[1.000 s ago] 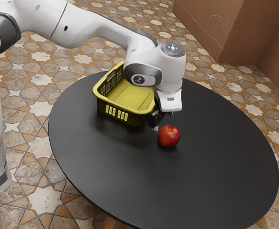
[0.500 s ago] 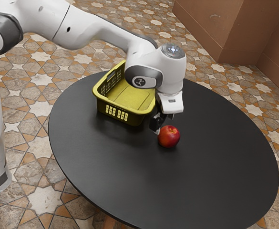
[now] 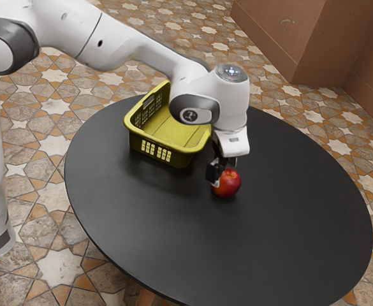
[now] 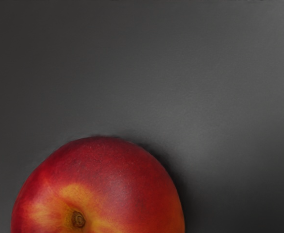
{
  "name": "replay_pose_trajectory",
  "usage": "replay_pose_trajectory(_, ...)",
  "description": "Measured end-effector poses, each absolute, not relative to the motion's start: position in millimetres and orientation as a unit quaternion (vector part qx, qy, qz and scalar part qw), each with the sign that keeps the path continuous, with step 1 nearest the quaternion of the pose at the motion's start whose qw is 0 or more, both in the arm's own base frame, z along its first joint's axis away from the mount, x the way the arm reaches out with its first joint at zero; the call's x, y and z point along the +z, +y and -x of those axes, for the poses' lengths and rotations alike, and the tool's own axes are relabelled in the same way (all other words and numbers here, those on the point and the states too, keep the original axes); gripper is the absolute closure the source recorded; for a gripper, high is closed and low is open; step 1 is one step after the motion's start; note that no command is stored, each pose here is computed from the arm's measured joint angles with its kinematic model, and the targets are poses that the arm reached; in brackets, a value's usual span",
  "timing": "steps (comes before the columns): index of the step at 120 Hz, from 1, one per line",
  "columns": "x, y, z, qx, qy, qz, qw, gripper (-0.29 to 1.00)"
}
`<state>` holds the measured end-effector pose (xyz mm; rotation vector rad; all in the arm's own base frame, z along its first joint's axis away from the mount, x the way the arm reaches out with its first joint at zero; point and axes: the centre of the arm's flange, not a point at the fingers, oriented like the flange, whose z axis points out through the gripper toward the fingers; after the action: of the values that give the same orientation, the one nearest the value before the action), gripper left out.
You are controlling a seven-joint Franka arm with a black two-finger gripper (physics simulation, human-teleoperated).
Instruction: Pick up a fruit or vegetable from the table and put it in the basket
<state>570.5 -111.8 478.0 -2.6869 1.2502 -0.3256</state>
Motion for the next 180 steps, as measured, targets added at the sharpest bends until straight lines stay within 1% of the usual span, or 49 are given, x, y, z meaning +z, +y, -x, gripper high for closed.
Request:
replay_pose_trajectory(25,475,-116,-572,-0.113,0.422,0.896,0.082,0.01)
replay_pose_trajectory(54,476,-97,-578,-0.109,0.423,0.893,0.111,0.01)
replay_pose_trajectory(85,475,-68,-585,-0.108,0.403,0.901,0.122,0.01)
replay_pose_trajectory(138,472,-95,-582,-0.112,0.416,0.895,0.116,0.01)
replay_pose_trajectory(166,460,-87,-589,-0.113,0.408,0.900,0.108,0.01)
replay_pose_trajectory(180,454,-95,-590,-0.117,0.412,0.898,0.102,0.01)
